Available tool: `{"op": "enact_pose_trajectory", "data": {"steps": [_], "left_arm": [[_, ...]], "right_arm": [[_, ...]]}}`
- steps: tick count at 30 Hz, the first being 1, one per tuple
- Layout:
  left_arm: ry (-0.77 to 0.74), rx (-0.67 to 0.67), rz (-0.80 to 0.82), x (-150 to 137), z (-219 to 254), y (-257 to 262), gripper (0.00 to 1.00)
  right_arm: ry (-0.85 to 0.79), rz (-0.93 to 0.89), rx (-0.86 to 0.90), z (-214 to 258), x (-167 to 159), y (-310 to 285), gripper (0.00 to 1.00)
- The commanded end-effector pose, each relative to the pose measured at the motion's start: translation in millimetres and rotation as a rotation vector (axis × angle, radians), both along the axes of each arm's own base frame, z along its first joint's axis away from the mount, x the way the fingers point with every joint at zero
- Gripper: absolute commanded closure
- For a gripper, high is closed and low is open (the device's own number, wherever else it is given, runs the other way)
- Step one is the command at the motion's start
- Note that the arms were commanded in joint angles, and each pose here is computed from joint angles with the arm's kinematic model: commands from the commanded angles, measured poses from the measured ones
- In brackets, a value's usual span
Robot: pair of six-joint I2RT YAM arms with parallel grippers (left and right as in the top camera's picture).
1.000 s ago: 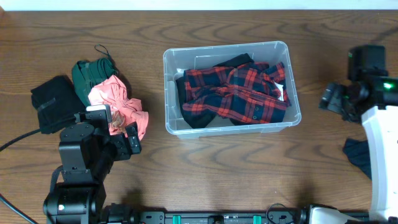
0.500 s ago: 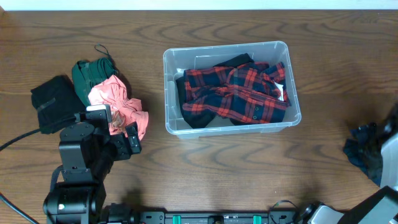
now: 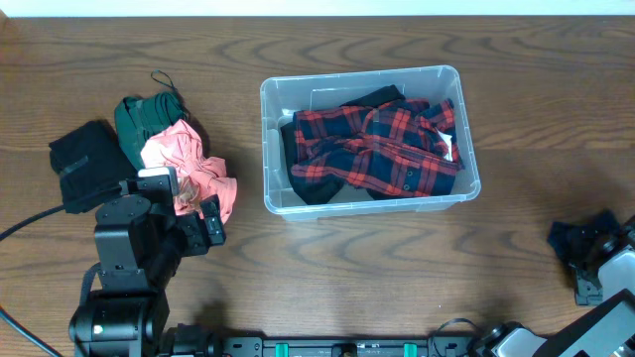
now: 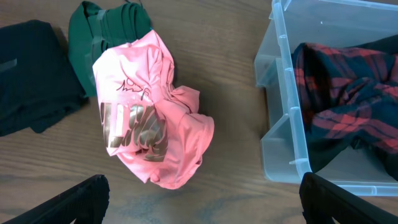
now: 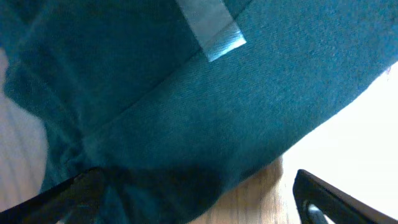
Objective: Pack container
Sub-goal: 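Reach the right gripper to the remaining black garment and grasp it, then place the black garment into the bin's front right area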
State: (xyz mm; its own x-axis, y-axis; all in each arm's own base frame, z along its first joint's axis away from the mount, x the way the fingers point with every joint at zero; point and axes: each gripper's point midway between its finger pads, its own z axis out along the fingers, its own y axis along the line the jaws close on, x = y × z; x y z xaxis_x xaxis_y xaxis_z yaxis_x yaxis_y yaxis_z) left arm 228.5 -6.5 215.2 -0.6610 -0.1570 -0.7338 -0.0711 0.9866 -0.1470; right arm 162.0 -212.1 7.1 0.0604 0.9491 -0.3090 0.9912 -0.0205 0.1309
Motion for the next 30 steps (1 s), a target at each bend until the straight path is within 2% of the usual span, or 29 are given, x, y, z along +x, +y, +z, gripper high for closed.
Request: {"op": "enact_pose_trajectory", "data": {"steps": [1, 3, 11, 17, 19, 21, 25, 26, 30], "left_arm": [[-0.008, -0.014, 0.002, -0.4, 5.6, -0.9, 0.02], [-0.003, -0.014, 0.002, -1.3, 4.6, -1.0, 0.02], [0.001, -0.014, 0.002, -2.0, 3.8, -1.0, 0.02], [0.001, -0.014, 0.002, -2.0, 3.8, -1.0, 0.02], [0.001, -0.014, 0.002, -2.0, 3.8, -1.0, 0.02], [0.001, -0.014, 0.002, -2.0, 3.7, -1.0, 0.02], [0.001, -0.014, 0.002, -2.0, 3.7, -1.0, 0.02], [0.001, -0.014, 0.002, -2.0, 3.7, -1.0, 0.02], [0.001, -0.014, 0.002, -2.0, 3.7, -1.0, 0.02]], "right_arm": [[0.001, -0.043, -0.004, -4.1, -7.0, -0.9, 0.11], [-0.003, -0.059, -0.015, -3.8, -7.0, -3.4, 0.15], [-0.021, -0.075, -0.059, -0.5, -4.5, -15.2, 0.19], [0.021, -0.079, -0.034, -15.2, -8.5, -14.3, 0.2], [0.035, -0.079, -0.02, -21.1, -10.0, -12.8, 0.24], [0.044, -0.078, -0.009, -26.4, -10.2, -12.2, 0.37], [0.042, -0.068, -0.002, -27.8, -9.0, -11.3, 0.9], [0.036, -0.056, 0.002, -27.9, -7.2, -10.4, 0.99], [-0.045, 0.052, 0.027, -22.1, 14.1, -5.8, 0.99]]}}
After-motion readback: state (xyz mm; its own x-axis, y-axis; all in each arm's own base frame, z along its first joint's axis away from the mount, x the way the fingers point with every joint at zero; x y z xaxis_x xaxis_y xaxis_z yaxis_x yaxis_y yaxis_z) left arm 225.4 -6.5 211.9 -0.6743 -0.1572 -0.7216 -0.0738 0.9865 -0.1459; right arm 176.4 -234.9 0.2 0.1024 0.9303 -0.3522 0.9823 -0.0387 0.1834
